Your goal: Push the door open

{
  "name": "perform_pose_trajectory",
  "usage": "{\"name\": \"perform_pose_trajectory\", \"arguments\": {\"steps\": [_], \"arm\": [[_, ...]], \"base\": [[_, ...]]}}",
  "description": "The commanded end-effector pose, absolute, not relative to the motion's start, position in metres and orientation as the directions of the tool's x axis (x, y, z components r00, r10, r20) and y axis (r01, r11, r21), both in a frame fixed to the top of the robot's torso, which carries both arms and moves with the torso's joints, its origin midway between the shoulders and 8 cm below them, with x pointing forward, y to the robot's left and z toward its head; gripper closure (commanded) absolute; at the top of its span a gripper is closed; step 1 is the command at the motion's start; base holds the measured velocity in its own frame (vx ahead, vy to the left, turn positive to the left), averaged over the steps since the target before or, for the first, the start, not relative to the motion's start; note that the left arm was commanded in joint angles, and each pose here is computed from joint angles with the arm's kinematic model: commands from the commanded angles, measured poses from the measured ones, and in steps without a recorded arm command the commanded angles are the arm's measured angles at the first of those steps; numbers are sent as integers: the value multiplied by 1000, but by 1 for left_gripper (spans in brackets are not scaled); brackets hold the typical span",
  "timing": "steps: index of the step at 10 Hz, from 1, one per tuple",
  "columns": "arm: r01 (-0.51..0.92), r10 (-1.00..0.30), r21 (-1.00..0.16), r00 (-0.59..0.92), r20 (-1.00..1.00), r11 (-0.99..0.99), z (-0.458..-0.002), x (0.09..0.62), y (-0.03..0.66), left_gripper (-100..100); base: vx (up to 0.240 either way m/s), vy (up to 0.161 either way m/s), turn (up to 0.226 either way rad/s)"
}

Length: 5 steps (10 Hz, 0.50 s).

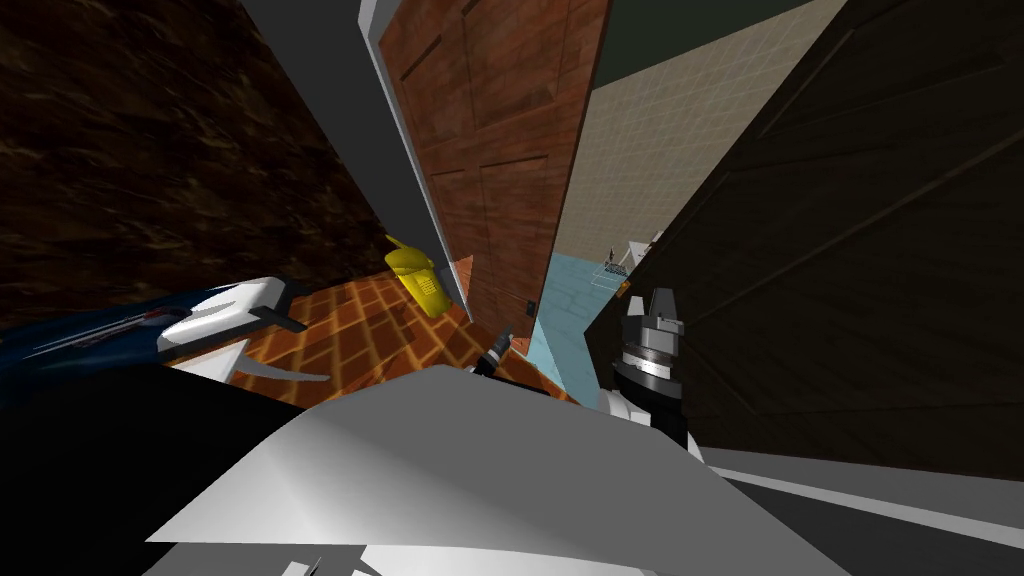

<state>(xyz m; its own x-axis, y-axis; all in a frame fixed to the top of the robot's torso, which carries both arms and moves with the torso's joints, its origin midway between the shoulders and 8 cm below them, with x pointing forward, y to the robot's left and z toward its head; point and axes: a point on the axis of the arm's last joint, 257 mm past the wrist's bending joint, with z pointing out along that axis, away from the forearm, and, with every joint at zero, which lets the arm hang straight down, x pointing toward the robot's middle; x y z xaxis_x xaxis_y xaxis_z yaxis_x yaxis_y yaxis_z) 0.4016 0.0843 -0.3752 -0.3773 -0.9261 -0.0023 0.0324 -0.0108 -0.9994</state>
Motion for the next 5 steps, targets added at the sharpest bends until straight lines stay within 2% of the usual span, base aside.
{"name": "perform_pose_trajectory", "arguments": {"steps": [1, 3, 5], "arm": [[12, -921, -1000, -389, -1, -4, -386, 398, 81, -100], [8, -920, -1000, -391, -1, -3, -388, 397, 79, -100], [7, -922, -1000, -386, -5, 2, -390, 399, 82, -100]], "base": [[114, 74, -110], [80, 57, -40], [196, -32, -30]]}}
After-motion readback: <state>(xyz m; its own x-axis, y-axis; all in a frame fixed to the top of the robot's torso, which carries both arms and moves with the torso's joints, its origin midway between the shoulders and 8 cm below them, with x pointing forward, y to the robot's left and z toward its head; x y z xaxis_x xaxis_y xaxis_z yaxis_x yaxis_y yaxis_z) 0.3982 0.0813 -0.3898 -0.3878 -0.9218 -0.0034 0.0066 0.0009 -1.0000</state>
